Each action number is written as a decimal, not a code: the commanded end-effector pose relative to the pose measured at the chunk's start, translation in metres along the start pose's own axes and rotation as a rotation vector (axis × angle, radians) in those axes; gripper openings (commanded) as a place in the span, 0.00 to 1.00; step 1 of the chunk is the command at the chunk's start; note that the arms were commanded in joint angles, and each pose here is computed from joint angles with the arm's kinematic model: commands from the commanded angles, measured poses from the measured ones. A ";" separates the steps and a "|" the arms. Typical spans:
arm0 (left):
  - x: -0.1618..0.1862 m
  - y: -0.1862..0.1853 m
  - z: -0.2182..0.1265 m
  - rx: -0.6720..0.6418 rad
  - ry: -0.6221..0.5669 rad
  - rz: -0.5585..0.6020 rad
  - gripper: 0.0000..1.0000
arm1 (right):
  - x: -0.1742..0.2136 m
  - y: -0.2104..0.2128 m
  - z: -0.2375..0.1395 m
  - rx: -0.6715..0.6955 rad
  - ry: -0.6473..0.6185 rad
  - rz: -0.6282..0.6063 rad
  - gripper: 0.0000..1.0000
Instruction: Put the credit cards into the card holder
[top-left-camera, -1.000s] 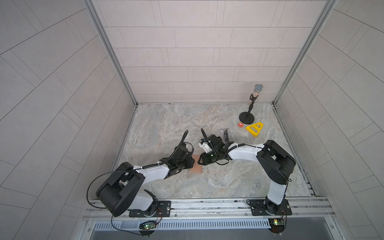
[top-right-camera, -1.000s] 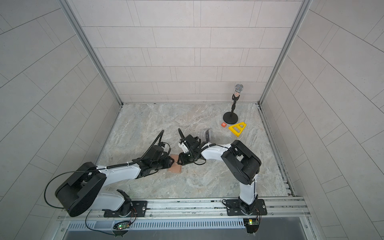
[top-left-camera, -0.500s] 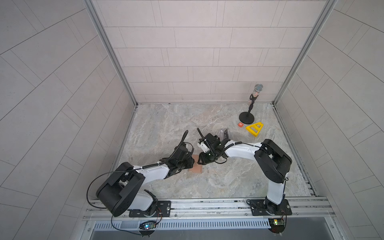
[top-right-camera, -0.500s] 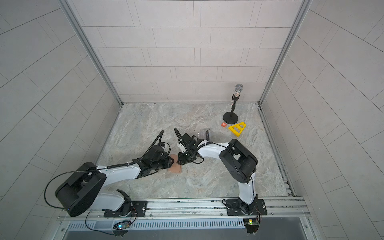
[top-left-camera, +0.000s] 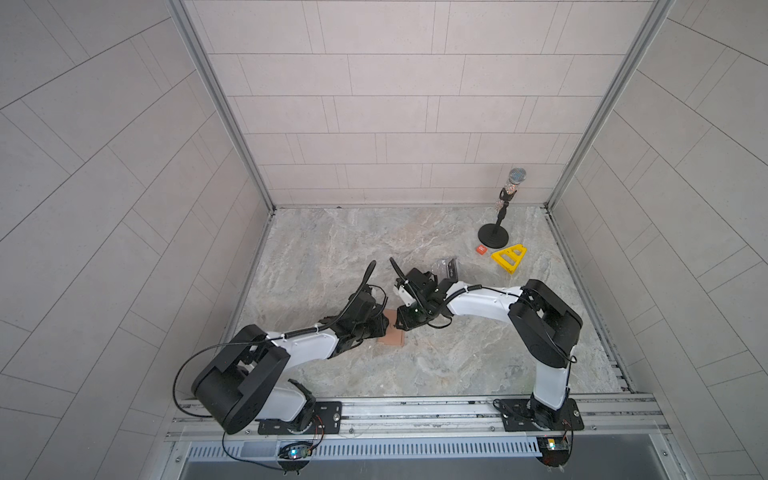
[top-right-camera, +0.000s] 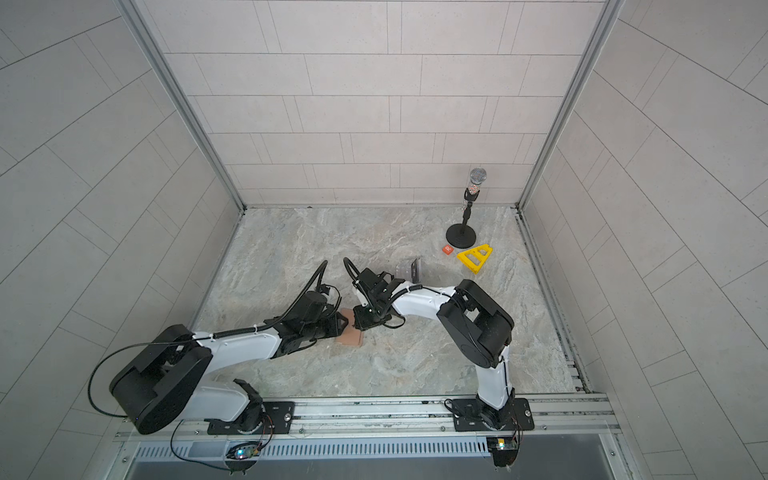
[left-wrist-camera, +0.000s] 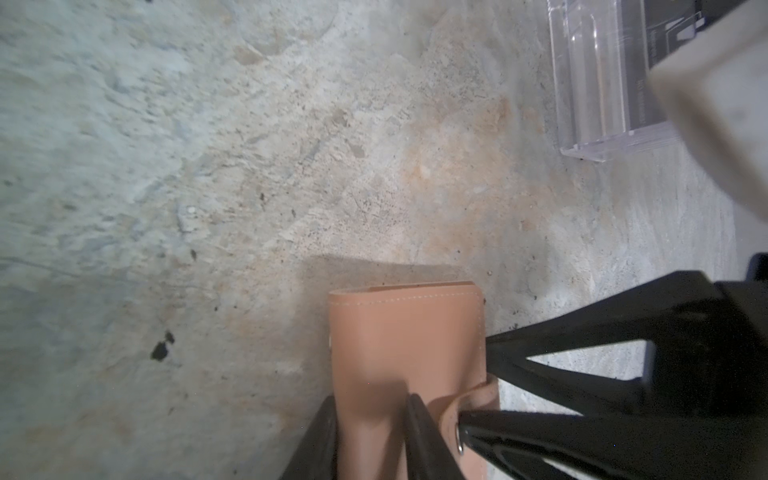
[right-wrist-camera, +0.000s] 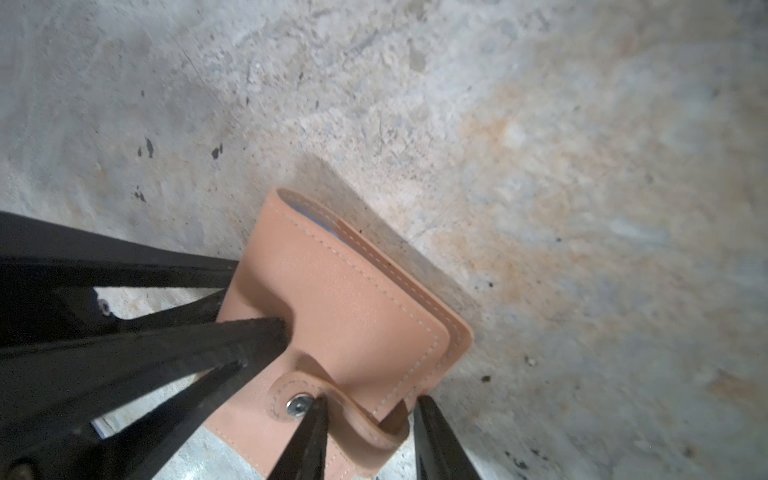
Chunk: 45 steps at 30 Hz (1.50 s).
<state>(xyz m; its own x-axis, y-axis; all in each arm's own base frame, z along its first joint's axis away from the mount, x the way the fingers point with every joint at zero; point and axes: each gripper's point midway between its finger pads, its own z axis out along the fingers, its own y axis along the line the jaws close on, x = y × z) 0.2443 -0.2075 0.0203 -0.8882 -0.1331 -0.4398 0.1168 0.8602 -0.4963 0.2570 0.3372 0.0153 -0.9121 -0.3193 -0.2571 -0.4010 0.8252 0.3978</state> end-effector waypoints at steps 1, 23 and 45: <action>0.034 -0.003 0.000 0.027 0.121 0.013 0.31 | 0.069 -0.049 0.043 0.127 0.171 0.054 0.36; 0.034 -0.004 0.001 0.021 0.122 0.017 0.33 | 0.080 -0.044 0.046 0.016 0.156 0.105 0.30; 0.003 -0.014 -0.032 -0.036 0.038 0.123 0.53 | 0.095 -0.054 0.053 0.046 0.199 0.081 0.34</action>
<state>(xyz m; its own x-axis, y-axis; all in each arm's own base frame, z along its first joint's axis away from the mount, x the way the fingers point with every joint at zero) 0.2213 -0.1951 0.0290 -0.9039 -0.0434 -0.4256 0.1516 0.8978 -0.4134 0.2629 0.3570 0.0155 -0.8895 -0.2557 -0.3786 -0.4384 0.7110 0.5498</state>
